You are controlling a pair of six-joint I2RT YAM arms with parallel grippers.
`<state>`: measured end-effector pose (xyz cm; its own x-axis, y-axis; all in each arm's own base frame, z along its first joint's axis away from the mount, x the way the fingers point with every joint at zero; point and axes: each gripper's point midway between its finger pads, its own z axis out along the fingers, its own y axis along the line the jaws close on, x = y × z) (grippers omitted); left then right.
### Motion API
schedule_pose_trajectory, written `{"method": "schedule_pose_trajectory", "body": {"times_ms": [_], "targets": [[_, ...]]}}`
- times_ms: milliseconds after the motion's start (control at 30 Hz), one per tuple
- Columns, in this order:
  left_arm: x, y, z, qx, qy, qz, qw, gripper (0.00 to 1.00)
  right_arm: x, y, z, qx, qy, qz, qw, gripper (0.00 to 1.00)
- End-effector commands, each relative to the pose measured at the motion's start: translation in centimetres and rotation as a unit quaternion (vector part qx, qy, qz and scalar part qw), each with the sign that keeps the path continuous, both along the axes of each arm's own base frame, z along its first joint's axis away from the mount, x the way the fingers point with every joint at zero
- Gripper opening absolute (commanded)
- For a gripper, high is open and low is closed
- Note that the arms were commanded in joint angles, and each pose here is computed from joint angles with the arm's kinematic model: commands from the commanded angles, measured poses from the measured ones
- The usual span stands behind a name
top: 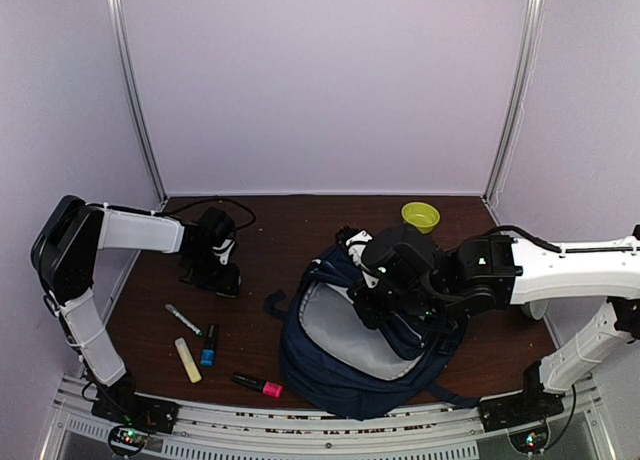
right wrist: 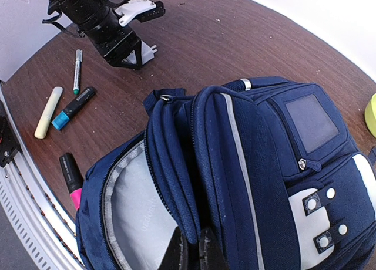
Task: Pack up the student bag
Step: Pick up the charger from the center of the board, then place the charger in the second largest pocket of the bag.
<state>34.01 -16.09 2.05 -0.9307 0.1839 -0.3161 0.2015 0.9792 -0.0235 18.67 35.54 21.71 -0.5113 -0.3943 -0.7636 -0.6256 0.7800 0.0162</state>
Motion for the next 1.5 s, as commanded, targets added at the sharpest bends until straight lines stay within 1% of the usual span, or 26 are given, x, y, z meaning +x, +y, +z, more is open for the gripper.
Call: {"method": "schedule_pose_trajectory", "body": {"times_ms": [0, 33, 67, 100, 233, 300, 367, 400, 467, 667, 733, 833, 867, 933, 1167, 1200, 1333, 1367, 1400, 1467], "targets": [[0.8, -0.8, 0.6, -0.019, -0.018, -0.01, 1.0, 0.38, 0.9, 0.3, 1.0, 0.008, -0.009, -0.017, 1.0, 0.0], [0.7, -0.8, 0.6, -0.02, -0.017, -0.012, 1.0, 0.3, 1.0, 0.4, 0.9, 0.005, -0.01, -0.016, 1.0, 0.0], [0.6, -1.0, 0.7, -0.023, -0.018, -0.015, 0.999, 0.25, 1.0, 0.5, 0.9, 0.001, -0.01, -0.015, 1.0, 0.0], [0.5, -1.1, 1.0, -0.025, -0.02, -0.016, 0.999, 0.23, 1.1, 0.6, 1.0, -0.001, -0.011, -0.015, 1.0, 0.0], [-0.5, -2.9, 2.7, -0.04, -0.037, -0.043, 0.998, 0.2, 1.5, 0.7, 1.5, -0.006, -0.02, -0.023, 1.0, 0.0], [-1.3, -3.9, 4.1, -0.045, -0.052, -0.056, 0.996, 0.19, 1.9, 0.6, 2.0, -0.007, -0.027, -0.032, 0.999, 0.0], [-2.3, -4.6, 5.4, -0.056, -0.066, -0.064, 0.994, 0.16, 2.4, 0.3, 2.3, -0.01, -0.032, -0.046, 0.998, 0.0], [-2.9, -5.0, 6.1, -0.064, -0.072, -0.068, 0.993, 0.12, 2.6, 0.1, 2.4, -0.012, -0.033, -0.052, 0.998, 0.0], [-4.2, -6.1, 8.1, -0.086, -0.092, -0.09, 0.988, 0.01, 3.2, -0.3, 2.5, -0.012, -0.035, -0.067, 0.997, 0.0], [-8.7, -9.6, 13.9, -0.14, -0.154, -0.175, 0.962, 0.0, 4.7, -1.0, 2.8, 0.004, -0.03, -0.103, 0.994, 0.0], [-10.8, -11.3, 15.9, -0.184, -0.172, -0.21, 0.945, 0.0, 5.1, -1.1, 3.1, 0.008, -0.031, -0.112, 0.993, 0.0], [-13.1, -13.4, 18.3, -0.252, -0.205, -0.253, 0.911, 0.0, 5.7, -1.4, 3.6, 0.015, -0.03, -0.121, 0.992, 0.0], [-13.7, -13.9, 18.9, -0.269, -0.214, -0.264, 0.901, 0.0, 5.9, -1.4, 3.9, 0.019, -0.029, -0.122, 0.992, 0.0], [-14.4, -14.8, 19.5, -0.289, -0.22, -0.28, 0.889, 0.0, 6.1, -1.4, 4.3, 0.027, -0.026, -0.121, 0.992, 0.0], [-15.7, -18.1, 20.7, -0.317, -0.228, -0.325, 0.861, 0.0, 6.5, -1.5, 5.3, 0.048, -0.018, -0.118, 0.992, 0.0], [-15.6, -18.6, 20.8, -0.317, -0.228, -0.327, 0.86, 0.0, 6.5, -1.6, 5.4, 0.049, -0.018, -0.118, 0.992, 0.0], [-14.1, -20.3, 21.0, -0.296, -0.225, -0.324, 0.87, 0.0, 6.5, -1.7, 5.3, 0.053, -0.014, -0.12, 0.991, 0.0], [-13.9, -20.7, 20.9, -0.291, -0.224, -0.325, 0.871, 0.02, 6.5, -1.8, 5.4, 0.056, -0.013, -0.121, 0.991, 0.0], [-13.6, -20.9, 20.8, -0.286, -0.223, -0.324, 0.874, 0.13, 6.5, -1.8, 5.4, 0.059, -0.011, -0.122, 0.991, 0.0], [-13.4, -21.5, 20.6, -0.281, -0.219, -0.329, 0.874, 0.42, 6.6, -2.0, 5.7, 0.065, -0.011, -0.123, 0.99, 0.0]]}}
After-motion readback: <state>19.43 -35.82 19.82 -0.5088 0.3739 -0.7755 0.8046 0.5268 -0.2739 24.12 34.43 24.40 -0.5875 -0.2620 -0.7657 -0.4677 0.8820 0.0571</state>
